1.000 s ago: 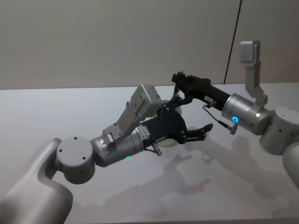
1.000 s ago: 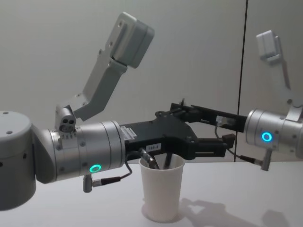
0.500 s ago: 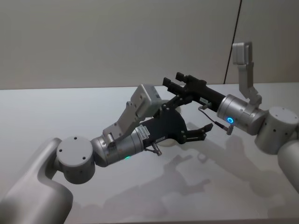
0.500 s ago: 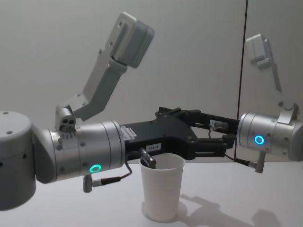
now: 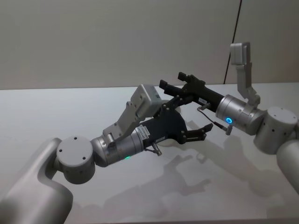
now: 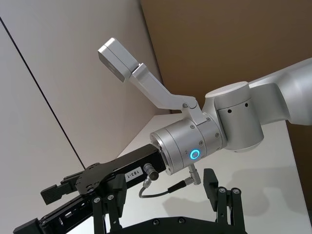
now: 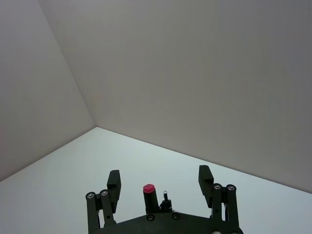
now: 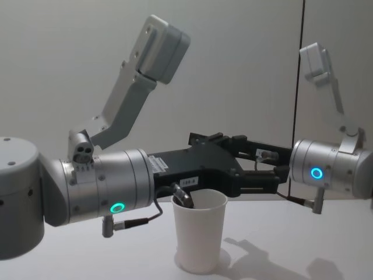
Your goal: Place the pen into the pen holder.
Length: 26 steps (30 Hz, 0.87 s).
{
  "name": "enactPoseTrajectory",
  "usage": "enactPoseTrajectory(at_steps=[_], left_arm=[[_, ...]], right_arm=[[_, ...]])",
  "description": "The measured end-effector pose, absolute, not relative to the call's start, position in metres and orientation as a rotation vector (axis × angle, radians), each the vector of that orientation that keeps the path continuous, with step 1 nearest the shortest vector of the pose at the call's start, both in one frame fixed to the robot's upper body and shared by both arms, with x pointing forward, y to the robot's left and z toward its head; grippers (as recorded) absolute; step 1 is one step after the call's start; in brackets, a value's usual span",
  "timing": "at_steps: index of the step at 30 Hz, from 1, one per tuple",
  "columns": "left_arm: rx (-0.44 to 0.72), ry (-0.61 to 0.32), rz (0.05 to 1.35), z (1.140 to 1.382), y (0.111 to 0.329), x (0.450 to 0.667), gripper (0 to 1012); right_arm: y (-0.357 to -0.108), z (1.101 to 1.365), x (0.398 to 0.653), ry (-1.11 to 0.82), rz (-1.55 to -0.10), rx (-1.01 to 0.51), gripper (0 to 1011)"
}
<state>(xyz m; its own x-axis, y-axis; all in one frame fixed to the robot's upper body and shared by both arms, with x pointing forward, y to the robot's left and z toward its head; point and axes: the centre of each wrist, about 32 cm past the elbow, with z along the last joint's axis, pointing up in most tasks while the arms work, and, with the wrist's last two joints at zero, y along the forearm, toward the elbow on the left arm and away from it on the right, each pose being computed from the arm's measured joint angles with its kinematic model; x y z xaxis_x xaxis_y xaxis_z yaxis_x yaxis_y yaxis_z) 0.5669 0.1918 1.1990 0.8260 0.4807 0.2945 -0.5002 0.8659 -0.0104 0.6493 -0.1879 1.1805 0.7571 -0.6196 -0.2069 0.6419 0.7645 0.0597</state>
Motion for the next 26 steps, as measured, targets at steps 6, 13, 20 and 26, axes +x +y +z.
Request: enactPoseTrajectory(at_steps=[6,13,20,26], left_arm=[[0.068,-0.295,0.521,1.1990,0.1918,0.5669,1003],[0.068,-0.295,0.521,1.1990,0.1918,0.5669,1003],[0.068,-0.295,0.521,1.1990,0.1918,0.5669,1003],[0.068,-0.295,0.522,1.1991,0.1918,0.5669,1003]], right_arm=[[-0.1876,1.1804,0.6494,0.179,-0.690,0.128,1001],[-0.1872,1.1803,0.6494,0.179,-0.689,0.128,1001],[-0.1869,1.1804,0.6495,0.178,-0.689,0.127,1001],[-0.1869,1.1804,0.6496,0.178,-0.689,0.127,1001]])
